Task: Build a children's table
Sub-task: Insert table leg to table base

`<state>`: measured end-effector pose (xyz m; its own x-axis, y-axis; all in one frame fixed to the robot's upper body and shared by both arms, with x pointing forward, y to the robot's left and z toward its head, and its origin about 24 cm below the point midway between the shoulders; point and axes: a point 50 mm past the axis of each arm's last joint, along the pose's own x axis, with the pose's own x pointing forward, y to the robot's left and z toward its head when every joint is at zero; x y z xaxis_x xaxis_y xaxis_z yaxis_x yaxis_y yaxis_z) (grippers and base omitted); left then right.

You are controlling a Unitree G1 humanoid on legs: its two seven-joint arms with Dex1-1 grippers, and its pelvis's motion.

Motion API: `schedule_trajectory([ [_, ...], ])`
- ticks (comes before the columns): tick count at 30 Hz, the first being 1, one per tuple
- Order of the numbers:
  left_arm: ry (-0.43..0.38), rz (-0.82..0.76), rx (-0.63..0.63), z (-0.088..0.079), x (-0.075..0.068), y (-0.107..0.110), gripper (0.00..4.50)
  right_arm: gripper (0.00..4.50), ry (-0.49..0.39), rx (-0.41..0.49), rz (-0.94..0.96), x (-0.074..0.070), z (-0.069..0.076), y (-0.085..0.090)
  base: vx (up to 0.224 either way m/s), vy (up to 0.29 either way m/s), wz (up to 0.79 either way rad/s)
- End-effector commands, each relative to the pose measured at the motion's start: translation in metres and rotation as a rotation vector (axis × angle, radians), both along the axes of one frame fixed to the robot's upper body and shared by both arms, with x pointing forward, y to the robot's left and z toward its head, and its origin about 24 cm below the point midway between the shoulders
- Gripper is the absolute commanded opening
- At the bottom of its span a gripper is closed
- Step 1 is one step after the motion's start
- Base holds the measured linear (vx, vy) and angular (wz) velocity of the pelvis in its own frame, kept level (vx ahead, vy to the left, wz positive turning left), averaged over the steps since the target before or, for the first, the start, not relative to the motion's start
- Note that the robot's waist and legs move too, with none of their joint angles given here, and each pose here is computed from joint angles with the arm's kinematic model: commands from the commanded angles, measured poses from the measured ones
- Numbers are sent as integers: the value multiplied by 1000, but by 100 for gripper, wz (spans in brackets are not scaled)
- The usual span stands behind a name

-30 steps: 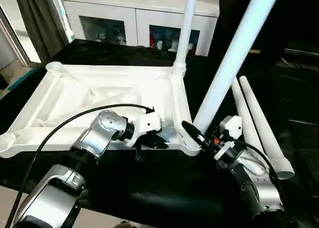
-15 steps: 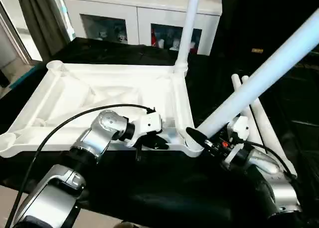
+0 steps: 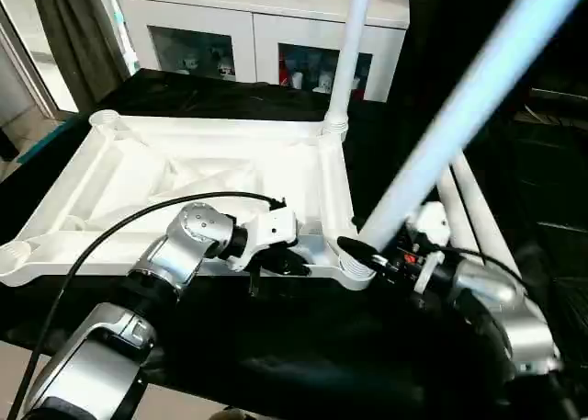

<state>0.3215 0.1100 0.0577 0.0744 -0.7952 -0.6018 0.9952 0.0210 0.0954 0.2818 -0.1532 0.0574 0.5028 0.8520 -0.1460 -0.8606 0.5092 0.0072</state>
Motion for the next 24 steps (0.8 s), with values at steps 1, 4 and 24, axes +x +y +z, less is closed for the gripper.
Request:
schedule_trajectory([
  [1,-11,52,73,-1,6,15,0,191,152,-96,15,-11,-30,-6,0,0,0],
  [4,-13,47,76,0,6,15,0,191,182,-129,48,-7,-32,-5,0,0,0],
  [24,22,-69,84,1,-3,14,0,191,252,-184,228,-8,-44,-5,0,0,0],
])
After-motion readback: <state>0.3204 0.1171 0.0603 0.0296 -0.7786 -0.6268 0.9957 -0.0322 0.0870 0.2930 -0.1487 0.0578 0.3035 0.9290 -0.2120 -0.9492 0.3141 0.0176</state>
